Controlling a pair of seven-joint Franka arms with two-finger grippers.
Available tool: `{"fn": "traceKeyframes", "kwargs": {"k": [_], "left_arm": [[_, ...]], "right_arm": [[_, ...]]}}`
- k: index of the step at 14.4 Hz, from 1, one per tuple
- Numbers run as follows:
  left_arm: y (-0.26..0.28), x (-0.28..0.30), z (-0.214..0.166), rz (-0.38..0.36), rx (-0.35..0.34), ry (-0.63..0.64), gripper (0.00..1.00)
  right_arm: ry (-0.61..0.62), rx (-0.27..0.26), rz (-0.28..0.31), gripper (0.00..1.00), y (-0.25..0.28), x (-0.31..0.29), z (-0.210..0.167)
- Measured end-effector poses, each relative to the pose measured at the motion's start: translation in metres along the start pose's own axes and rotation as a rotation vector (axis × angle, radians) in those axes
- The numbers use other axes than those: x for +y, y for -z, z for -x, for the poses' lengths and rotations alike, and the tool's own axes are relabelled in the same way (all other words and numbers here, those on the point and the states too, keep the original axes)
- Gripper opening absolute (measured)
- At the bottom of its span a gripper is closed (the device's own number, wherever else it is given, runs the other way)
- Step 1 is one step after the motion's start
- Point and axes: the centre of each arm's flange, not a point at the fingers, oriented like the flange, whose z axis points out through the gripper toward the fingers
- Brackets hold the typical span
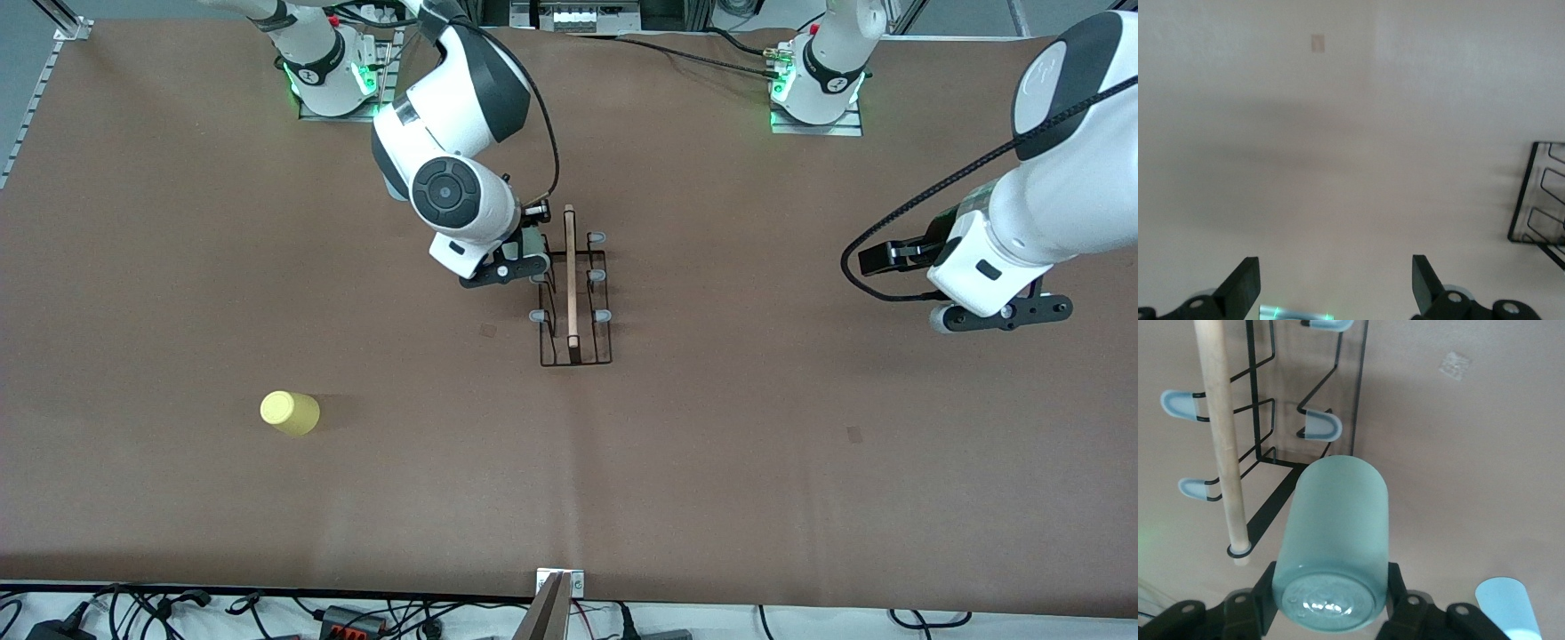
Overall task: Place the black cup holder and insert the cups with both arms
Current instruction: 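Carry the teal cup to the rack with the right gripper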
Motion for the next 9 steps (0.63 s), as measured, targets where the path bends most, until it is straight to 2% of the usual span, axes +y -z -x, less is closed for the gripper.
{"fn": "traceKeyframes", "kwargs": {"k": [3, 6, 9], "left_arm": [[-0.013, -0.005, 0.022, -0.007, 0.073, 0.009, 1.00], [-0.012, -0.016, 0.030, -0.015, 0.085, -0.058, 1.00], [-0.011, -0.038, 0.024, 0.014, 0.082, -0.089, 1.00]], "right_arm": [[0.000, -0.008, -0.020, 0.66, -0.001, -0.005, 0.002], [0.000, -0.019, -0.024, 0.66, -0.007, -0.007, 0.001], [0.001, -0.030, -0.017, 0.66, -0.015, -0.009, 0.000]]}}
